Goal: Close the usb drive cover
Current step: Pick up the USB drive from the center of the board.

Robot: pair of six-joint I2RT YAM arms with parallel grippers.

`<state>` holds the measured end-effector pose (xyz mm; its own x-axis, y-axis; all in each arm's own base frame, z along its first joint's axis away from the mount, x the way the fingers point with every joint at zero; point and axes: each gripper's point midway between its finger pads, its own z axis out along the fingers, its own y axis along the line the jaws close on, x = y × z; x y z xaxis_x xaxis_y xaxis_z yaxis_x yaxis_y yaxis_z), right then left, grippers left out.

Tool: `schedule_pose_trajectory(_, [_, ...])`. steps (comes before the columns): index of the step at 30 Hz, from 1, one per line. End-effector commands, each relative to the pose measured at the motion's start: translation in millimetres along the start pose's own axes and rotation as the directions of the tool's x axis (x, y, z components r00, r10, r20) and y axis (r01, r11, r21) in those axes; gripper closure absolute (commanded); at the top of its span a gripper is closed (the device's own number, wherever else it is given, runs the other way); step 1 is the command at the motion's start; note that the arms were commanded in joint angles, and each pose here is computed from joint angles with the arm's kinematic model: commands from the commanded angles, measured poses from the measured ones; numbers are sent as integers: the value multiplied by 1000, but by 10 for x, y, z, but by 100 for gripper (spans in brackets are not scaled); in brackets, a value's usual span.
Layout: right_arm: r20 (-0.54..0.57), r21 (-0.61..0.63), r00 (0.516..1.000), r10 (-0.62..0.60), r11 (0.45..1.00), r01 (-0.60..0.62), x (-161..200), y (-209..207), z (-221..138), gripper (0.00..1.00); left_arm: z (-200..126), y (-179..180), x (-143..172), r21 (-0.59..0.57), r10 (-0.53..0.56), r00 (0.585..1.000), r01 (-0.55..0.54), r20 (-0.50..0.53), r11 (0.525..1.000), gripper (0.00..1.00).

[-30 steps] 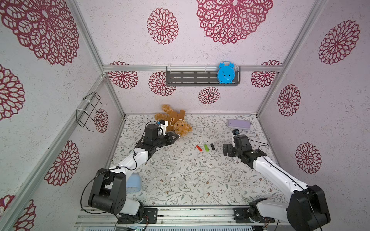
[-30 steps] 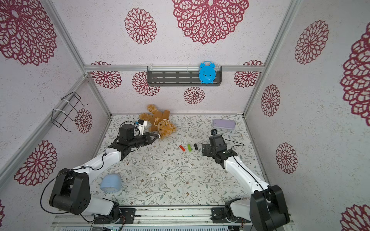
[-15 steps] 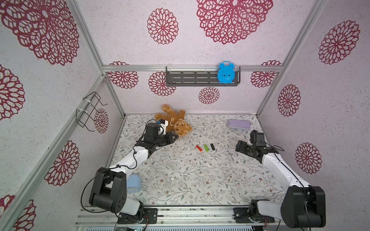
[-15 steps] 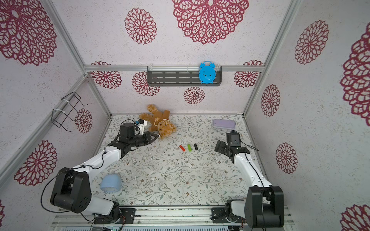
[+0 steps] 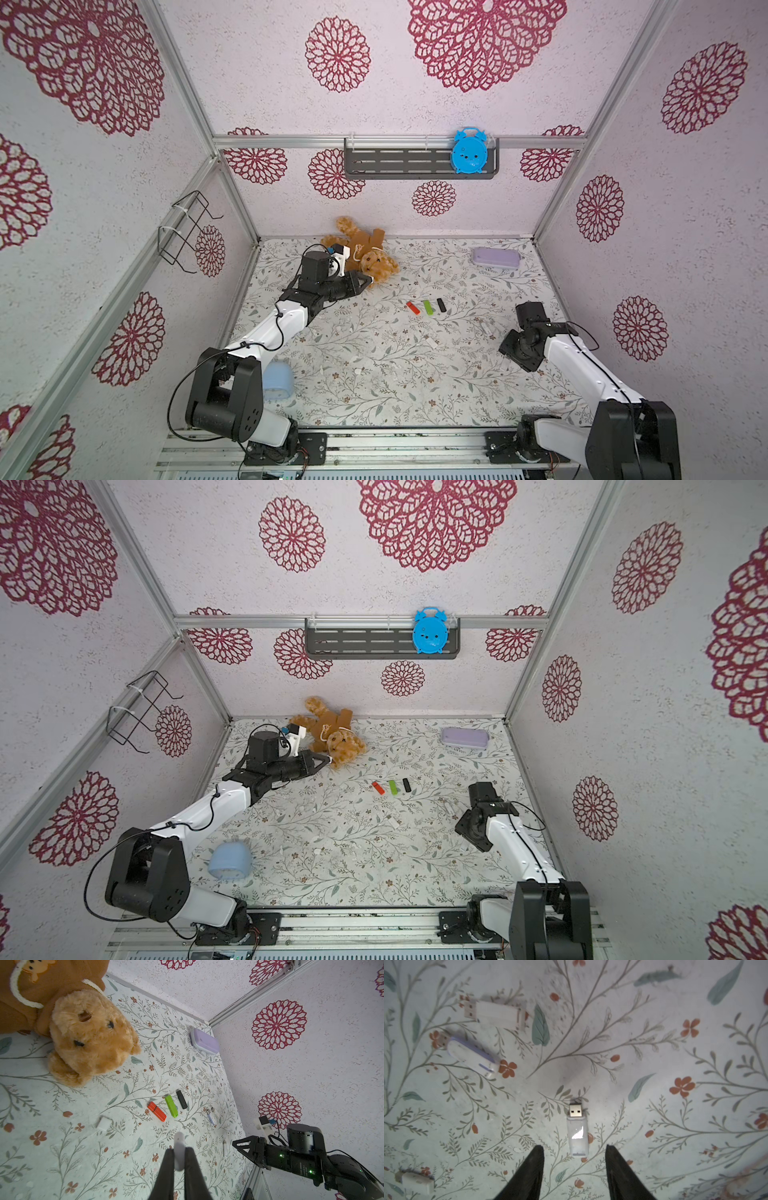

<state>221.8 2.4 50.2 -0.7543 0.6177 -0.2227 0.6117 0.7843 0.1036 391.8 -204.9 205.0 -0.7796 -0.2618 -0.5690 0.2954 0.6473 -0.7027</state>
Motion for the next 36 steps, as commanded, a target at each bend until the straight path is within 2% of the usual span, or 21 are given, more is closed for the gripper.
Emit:
schedule_pose_trajectory(1, [-23,37,1000,19,999,-18,117,-20,56,49,-30,-52,4,20,24,1000,-24,-9,1000,96])
schedule_pose_trajectory(3, [-48,43,999,-4,999,6,157,-13,138,54,-21,-55,20,25,23,1000,-23,-18,999,96])
schedule_pose_trajectory(9, [-49,78,998,-29,996,33,184,-41,186,58,-21,-69,39,33,22,999,-21,-32,999,96])
schedule_pose_trajectory(13, [-99,87,992,-76,993,85,226,-15,282,60,0,-60,44,35,16,999,-14,-42,999,96])
schedule_pose_trajectory(23, [-154,114,980,-128,983,146,304,-72,356,71,-15,-95,53,32,19,999,-17,-46,999,96])
schedule_pose_trajectory(28, [-164,70,969,-183,978,196,325,-4,319,77,-47,-102,57,25,23,999,-22,-44,999,96])
schedule_pose_trajectory(32, [-182,4,942,-282,958,287,422,191,277,77,-83,-114,72,19,22,999,-21,-39,1000,96])
schedule_pose_trajectory(34, [-197,-13,911,-363,930,367,522,333,237,77,-110,-107,84,10,17,999,-17,-34,1000,96])
schedule_pose_trajectory(36, [-210,-45,858,-468,881,470,677,521,202,77,-146,-88,90,-2,13,1000,-14,-24,1000,96])
